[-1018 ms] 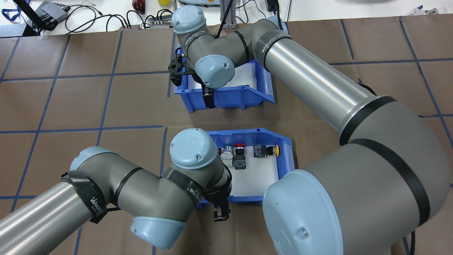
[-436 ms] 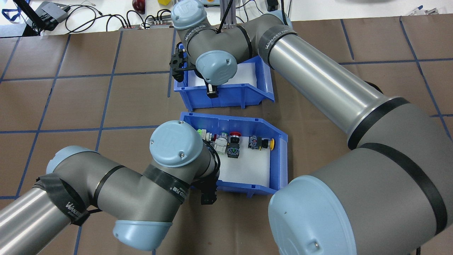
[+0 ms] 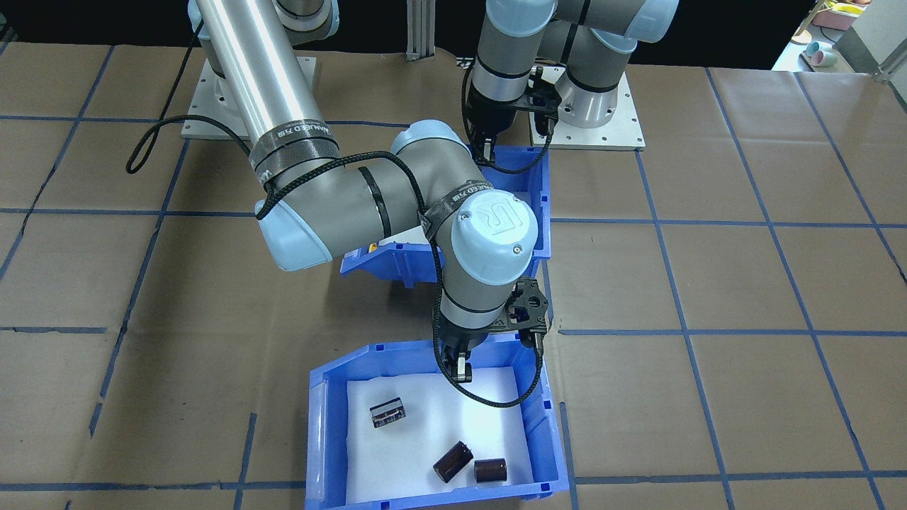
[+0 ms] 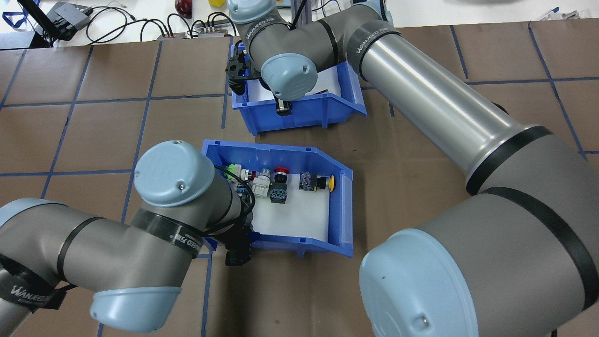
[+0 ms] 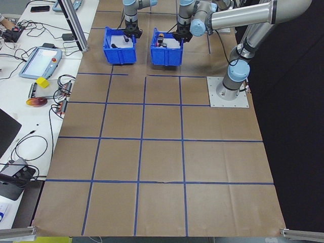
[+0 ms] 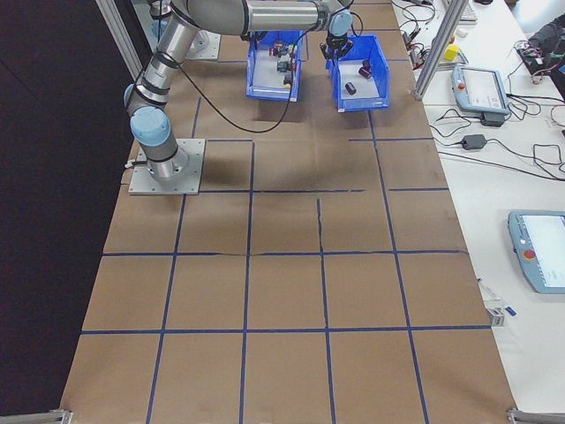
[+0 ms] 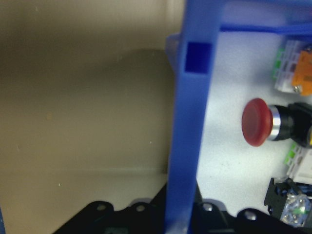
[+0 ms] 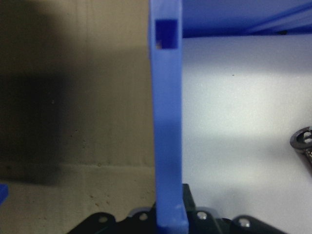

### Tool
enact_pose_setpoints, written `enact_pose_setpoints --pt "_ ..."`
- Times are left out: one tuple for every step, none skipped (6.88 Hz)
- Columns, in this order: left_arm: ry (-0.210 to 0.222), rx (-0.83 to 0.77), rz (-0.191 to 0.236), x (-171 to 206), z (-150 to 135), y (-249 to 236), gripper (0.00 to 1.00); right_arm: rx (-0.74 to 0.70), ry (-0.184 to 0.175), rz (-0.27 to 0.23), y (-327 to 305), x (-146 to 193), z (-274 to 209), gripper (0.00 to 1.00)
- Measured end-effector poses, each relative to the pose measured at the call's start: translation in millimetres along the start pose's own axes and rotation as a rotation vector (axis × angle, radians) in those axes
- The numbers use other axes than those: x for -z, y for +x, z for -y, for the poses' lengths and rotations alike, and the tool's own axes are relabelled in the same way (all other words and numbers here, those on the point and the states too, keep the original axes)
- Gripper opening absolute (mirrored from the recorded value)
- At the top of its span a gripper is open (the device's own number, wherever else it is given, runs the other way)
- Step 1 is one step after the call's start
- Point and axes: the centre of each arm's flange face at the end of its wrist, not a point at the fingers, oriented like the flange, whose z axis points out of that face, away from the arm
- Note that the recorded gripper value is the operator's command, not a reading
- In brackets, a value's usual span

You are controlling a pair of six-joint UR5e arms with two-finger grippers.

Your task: Place button box in front

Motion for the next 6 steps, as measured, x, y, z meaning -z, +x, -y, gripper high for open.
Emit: enact_pose_setpoints --pt "0.001 -0.003 -0.001 8.6 8.2 -1.3 0.0 -0.013 -0.014 -0.006 11.6 6.3 -27.3 0.05" --pt "0.004 -0.005 -0.012 16.4 14.7 -0.3 0.0 -0.013 -0.024 -0.002 25.7 12.9 -66.9 0.05" --pt "0.017 -0.015 -0.029 23.9 26.4 6.5 0.0 -0.008 -0.032 0.008 39.0 18.5 -111.7 0.05" --pt "0.031 -0.025 -0.038 29.0 41.6 18.5 0.0 -0.008 -0.036 0.017 50.2 21.3 -157.5 0.05" --pt "0.036 -0.03 -0.046 34.7 55.0 35.7 0.0 -0.01 -0.04 0.025 58.2 23.8 -208.2 0.06" --pt "0.037 -0.043 -0.051 39.9 61.5 59.8 0.01 -0.013 -0.04 0.033 59.2 27.1 -258.3 0.06"
